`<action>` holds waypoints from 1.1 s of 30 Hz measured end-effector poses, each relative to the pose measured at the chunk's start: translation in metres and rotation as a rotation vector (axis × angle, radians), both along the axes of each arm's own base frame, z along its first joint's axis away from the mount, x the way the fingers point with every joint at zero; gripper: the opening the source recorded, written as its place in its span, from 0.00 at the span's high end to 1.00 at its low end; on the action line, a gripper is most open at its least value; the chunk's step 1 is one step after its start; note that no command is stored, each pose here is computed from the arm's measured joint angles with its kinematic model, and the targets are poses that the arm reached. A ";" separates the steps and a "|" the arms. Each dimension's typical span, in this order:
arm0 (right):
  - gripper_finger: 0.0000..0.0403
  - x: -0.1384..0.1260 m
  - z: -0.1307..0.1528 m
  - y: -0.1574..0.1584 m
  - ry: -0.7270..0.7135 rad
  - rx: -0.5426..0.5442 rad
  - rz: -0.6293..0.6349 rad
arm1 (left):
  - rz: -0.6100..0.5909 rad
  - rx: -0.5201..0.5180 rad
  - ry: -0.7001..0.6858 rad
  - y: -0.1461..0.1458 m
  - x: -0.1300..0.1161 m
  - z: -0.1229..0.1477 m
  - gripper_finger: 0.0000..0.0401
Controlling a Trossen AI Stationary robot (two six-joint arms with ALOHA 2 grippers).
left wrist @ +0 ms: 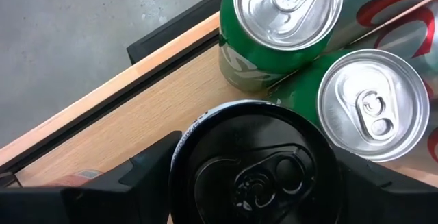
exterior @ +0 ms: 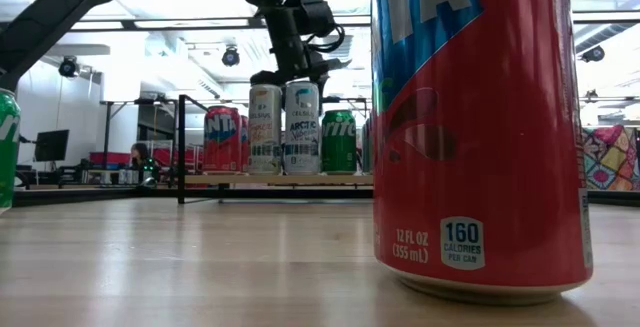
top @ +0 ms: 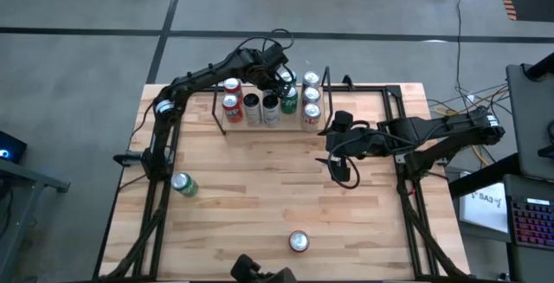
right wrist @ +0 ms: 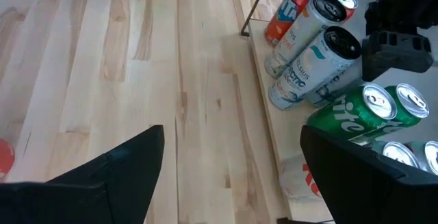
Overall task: Sort soda cans
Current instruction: Put the white blue soda can on the shelf and align it with the other white blue soda can
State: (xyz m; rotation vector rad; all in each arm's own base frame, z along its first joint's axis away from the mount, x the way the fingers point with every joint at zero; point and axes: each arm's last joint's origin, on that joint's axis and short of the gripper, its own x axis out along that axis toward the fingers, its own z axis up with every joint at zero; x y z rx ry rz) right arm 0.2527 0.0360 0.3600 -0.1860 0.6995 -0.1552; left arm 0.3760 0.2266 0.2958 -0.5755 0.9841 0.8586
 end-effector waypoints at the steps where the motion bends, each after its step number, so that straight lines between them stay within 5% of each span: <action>1: 0.18 0.000 0.000 0.000 0.000 0.000 0.000 | 0.000 0.001 -0.002 0.000 0.000 -0.001 0.35; 33: 0.18 0.000 -0.001 0.000 0.002 0.000 0.000 | 0.000 0.020 -0.011 0.002 0.002 0.001 0.26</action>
